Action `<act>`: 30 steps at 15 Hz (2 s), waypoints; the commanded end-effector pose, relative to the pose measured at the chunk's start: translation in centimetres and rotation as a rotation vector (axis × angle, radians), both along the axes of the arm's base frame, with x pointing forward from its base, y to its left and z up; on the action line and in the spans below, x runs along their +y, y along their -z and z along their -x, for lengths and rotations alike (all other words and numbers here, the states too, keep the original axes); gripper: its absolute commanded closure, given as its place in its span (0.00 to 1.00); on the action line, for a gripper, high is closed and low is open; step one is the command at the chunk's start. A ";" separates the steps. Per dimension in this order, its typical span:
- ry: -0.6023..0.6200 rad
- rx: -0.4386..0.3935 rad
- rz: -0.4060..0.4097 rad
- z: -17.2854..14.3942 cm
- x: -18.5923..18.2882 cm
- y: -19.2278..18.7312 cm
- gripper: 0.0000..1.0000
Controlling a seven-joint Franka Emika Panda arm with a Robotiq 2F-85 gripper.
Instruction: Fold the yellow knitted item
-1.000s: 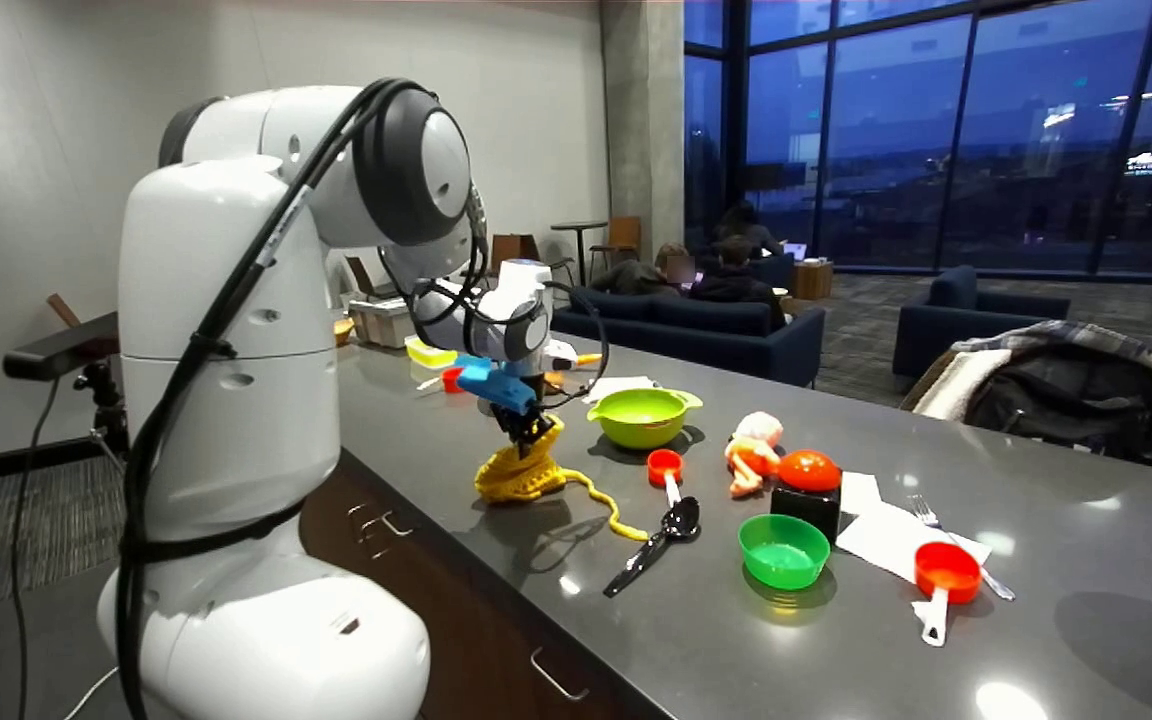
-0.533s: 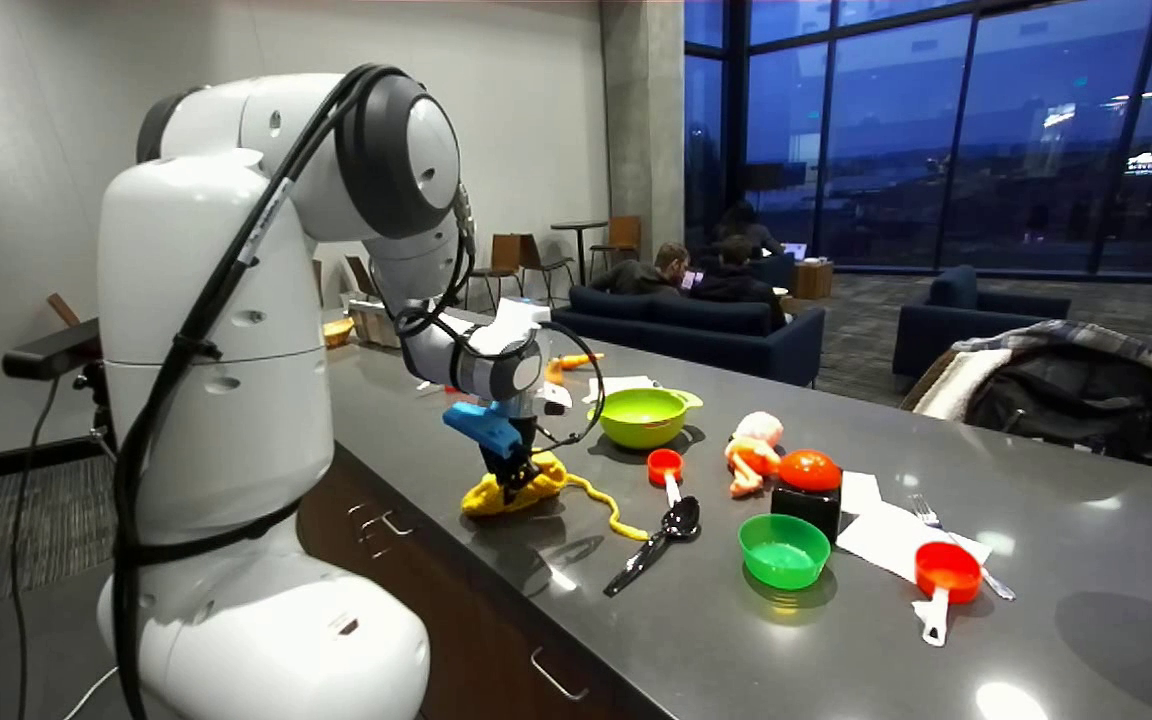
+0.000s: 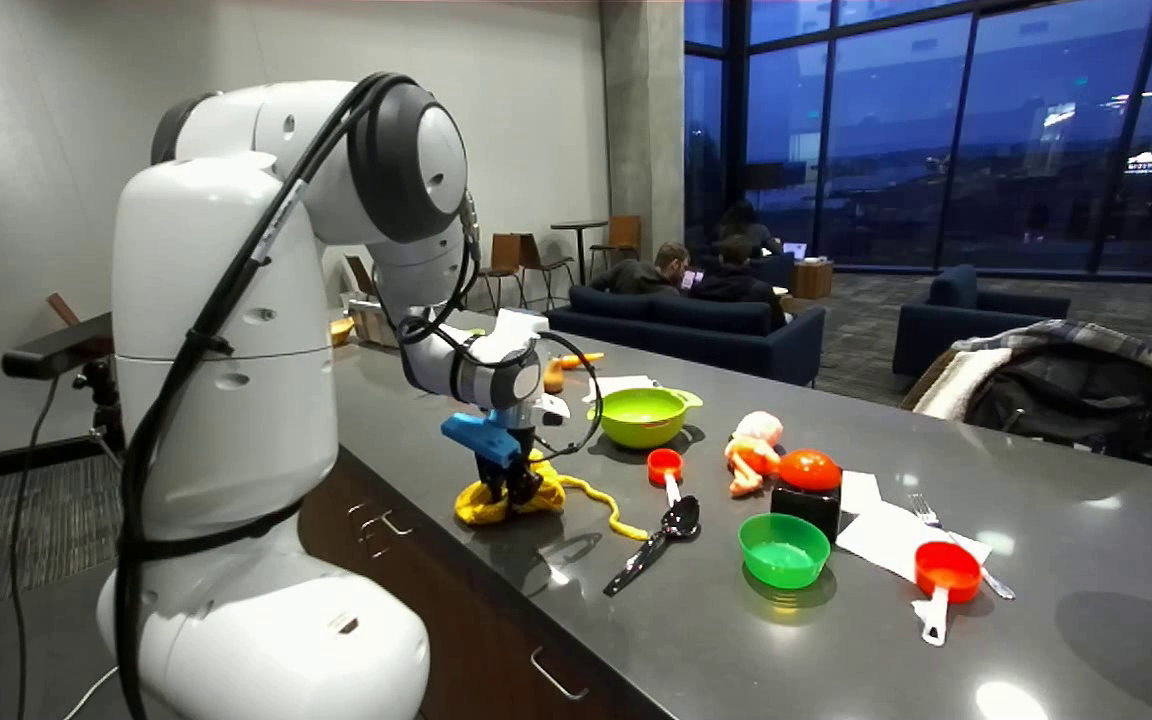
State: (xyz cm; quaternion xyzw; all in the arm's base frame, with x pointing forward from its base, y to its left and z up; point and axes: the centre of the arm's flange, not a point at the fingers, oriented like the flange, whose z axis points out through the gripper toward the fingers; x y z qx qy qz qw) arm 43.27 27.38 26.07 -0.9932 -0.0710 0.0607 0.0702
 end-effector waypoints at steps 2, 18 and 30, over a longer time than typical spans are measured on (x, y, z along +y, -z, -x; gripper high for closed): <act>-0.035 -0.024 0.056 0.1 0.9 -1.7 0.22; -0.166 -0.124 0.123 -3.1 4.3 -6.2 0.70; -0.257 -0.128 0.042 -6.3 6.3 -2.9 1.00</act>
